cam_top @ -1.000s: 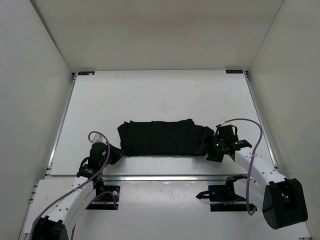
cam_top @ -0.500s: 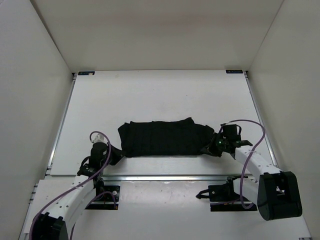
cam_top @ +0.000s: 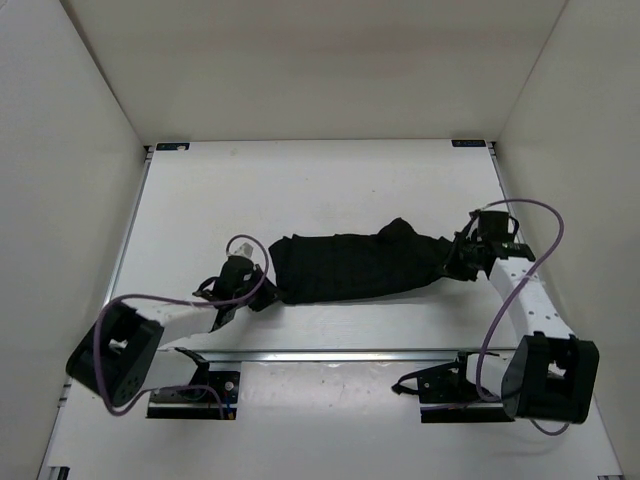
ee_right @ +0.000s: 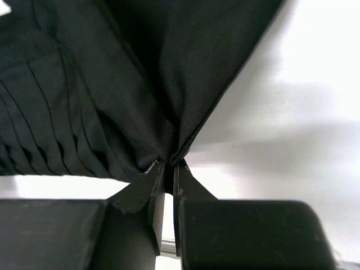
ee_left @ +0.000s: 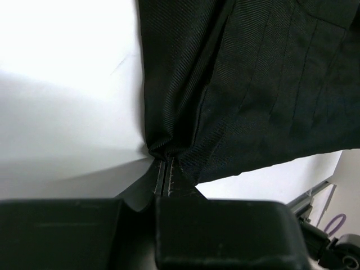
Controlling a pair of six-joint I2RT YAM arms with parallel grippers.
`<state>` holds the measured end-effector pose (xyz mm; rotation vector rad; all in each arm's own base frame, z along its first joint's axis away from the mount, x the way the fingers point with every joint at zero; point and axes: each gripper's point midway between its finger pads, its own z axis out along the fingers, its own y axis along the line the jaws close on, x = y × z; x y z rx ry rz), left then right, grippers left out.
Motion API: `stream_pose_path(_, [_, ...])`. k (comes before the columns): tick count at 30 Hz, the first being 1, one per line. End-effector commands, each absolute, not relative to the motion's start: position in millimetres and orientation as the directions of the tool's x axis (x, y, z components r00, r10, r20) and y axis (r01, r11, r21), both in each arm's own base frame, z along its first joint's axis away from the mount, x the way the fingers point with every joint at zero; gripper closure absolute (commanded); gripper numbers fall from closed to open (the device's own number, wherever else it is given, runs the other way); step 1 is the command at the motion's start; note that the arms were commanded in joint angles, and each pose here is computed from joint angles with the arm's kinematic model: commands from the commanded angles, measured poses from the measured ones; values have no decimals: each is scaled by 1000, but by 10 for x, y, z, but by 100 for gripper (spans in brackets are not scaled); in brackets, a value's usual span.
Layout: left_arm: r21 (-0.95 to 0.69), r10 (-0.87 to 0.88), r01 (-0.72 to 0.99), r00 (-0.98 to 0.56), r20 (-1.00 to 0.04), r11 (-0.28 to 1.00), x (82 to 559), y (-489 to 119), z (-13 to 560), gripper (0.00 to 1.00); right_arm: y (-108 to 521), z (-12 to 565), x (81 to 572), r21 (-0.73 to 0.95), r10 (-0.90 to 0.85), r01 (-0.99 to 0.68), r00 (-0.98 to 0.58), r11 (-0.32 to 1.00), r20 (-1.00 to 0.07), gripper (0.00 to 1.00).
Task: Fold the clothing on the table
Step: Fold the skirt
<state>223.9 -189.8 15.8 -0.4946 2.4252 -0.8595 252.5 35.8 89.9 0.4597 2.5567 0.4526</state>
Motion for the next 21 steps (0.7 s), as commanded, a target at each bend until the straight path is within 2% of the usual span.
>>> stream_pose_path(1, [-658, -465, -102, -787, -405, 746, 2487, -2020, 233, 100, 378, 1139, 2733, 299, 273, 139, -837, 944, -474, 100])
stream_pose_path(6, [-661, -478, -110, -779, -406, 742, 2588, -2038, 180, 100, 927, 1397, 3109, 302, 160, 4, -855, 953, -493, 100])
stream_pose_path(7, [-661, -481, -115, -779, -403, 741, 2609, -2045, 175, 100, 1099, 1564, 3198, 300, 127, -45, -841, 953, -526, 100])
stream_pose_path(10, [-658, -471, -111, -786, -401, 745, 2601, -2065, 148, 100, 1633, 1655, 3345, 286, 30, -147, -846, 947, -532, 100])
stream_pose_path(15, [-658, -481, -123, -781, -397, 743, 2578, -2028, 120, 100, 2681, 1887, 3291, 321, -91, -331, -808, 887, -582, 100])
stream_pose_path(21, [-658, -485, -125, -778, -399, 742, 2553, -1992, 123, 100, 3550, 1587, 2925, 366, -240, -477, -811, 799, -534, 100])
